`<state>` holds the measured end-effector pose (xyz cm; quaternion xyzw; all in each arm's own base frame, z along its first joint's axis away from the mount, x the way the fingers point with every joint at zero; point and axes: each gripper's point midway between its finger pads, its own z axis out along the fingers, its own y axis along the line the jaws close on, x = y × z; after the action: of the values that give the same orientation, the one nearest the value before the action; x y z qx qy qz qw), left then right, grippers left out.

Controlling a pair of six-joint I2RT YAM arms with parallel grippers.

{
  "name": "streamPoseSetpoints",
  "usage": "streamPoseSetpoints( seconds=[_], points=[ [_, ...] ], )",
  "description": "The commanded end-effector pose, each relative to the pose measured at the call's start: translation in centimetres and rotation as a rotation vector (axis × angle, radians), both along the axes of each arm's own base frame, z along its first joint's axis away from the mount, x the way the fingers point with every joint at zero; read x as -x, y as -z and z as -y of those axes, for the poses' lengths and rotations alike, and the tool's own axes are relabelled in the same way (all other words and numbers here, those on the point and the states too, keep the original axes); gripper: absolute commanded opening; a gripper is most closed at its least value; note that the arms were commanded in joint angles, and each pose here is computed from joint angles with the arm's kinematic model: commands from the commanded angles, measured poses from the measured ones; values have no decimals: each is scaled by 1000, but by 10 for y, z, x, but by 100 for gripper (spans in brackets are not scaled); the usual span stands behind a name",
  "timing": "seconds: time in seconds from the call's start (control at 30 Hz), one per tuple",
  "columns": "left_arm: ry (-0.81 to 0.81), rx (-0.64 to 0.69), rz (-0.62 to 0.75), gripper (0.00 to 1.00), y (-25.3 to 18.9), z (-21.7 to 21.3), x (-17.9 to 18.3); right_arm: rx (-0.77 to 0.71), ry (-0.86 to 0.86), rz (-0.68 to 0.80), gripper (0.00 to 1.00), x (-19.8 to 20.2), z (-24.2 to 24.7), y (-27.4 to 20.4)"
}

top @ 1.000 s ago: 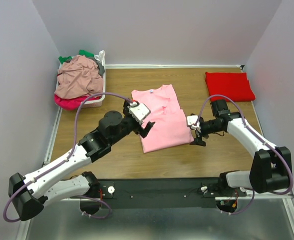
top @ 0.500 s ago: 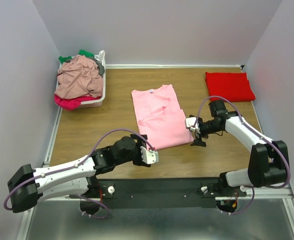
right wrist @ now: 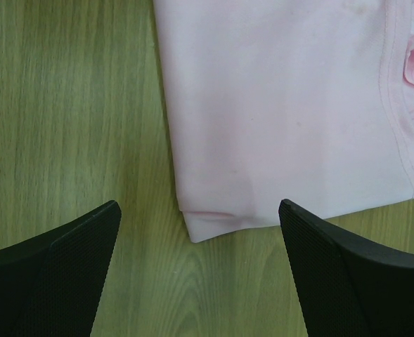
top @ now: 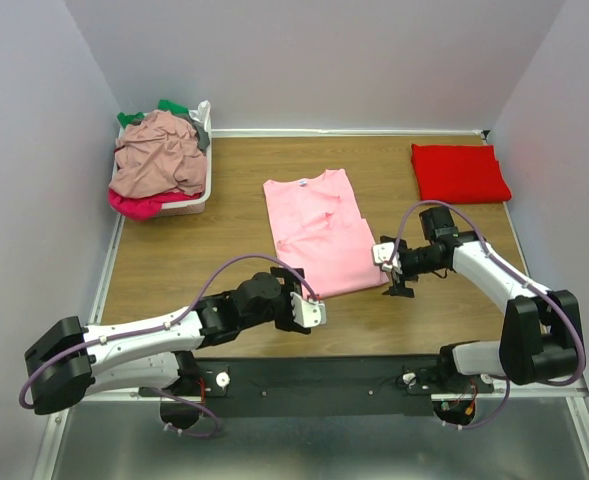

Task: Fold and stack the t-shirts
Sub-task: Fold the tshirt

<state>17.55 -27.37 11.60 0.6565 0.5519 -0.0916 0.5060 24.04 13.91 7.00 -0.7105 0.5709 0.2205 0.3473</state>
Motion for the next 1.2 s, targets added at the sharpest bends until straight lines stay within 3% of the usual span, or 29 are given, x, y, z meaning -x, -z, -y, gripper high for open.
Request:
streamPoseSetpoints(
  seconds=[0.0,0.27,0.4,0.7,0.87,1.03,1.07,1.17],
  points=[
    [-18,72,39,98,-20,6,-5,23,-13,50,100,-3,4,5],
    [-26,-39,27,87,8,8,-12,36,-47,49,98,-4,1,12],
    [3,-165,-9,85,46,12,-6,36,-52,43,96,-7,-1,12],
    [-119,-301,17,75,79,0,-30,40,-44,25,94,-5,0,17],
    [-128,-338,17,54,83,-6,-30,46,-46,35,94,-8,0,17],
    [-120,-339,17,49,83,-8,-29,66,-44,49,93,-17,2,19],
    [-108,-334,11,40,83,-5,-28,71,-43,56,93,-19,2,20],
    [-75,-339,-8,30,86,-1,-23,109,-37,68,91,-26,5,27]
  ],
)
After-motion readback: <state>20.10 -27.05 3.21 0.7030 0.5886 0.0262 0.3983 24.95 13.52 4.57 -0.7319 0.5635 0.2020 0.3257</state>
